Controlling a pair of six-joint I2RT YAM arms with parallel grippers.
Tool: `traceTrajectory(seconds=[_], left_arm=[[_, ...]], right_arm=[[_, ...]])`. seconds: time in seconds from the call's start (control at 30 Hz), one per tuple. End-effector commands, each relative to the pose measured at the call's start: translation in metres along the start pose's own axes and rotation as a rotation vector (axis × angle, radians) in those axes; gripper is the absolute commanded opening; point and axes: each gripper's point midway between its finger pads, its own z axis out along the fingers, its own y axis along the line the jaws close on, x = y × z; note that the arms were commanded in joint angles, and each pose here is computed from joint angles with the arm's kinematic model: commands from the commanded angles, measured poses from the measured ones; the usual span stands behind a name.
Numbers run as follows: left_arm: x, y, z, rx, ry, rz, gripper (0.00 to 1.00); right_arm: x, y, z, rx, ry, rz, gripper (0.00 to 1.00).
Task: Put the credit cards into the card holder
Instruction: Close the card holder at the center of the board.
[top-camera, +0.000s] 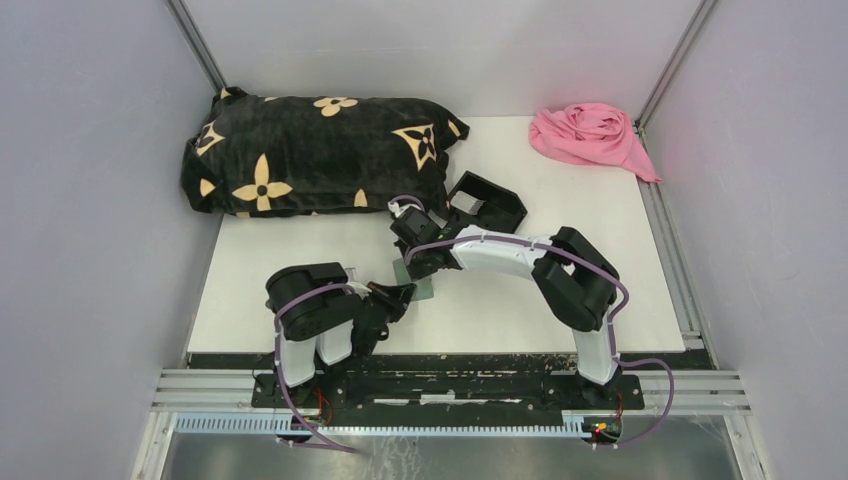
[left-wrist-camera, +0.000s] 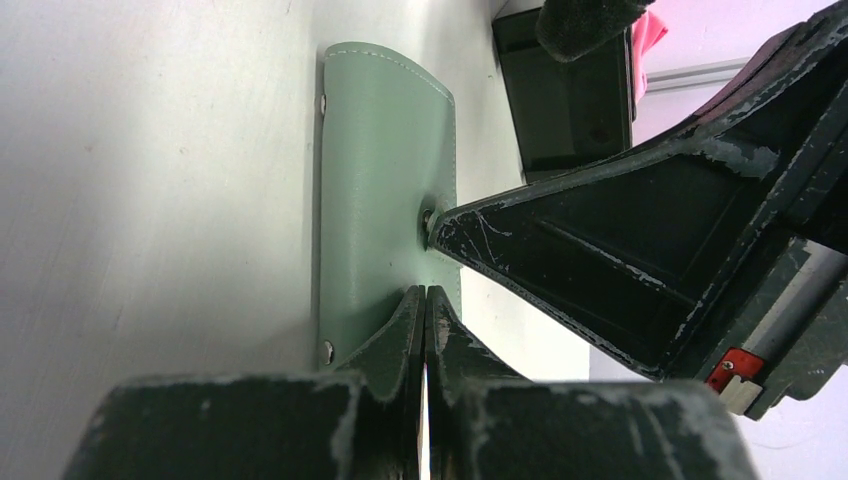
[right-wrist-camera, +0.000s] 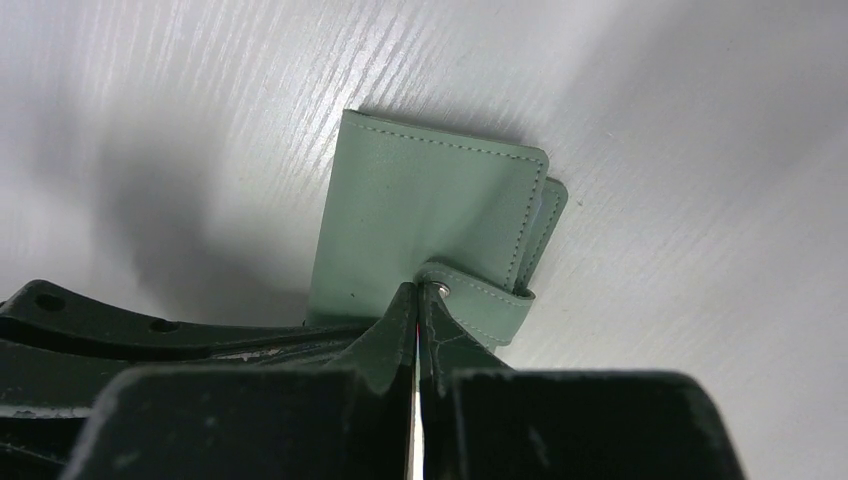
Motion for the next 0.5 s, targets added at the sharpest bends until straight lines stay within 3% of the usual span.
traceTrajectory(seconds=[0.0,0.47], left_arm=[[0.003,0.05,-0.007,-0.154,0.015,0.093,0.03],[-0.001,0.072,-0.017,-0.225,-0.003,0.128,0.03]], right_arm=[[-0.006,-0.007,0.02,-0.012,0.0,0.034,0.01],[-0.003,-0.02,0.036,-0.037,0.064,0.098,0.01]])
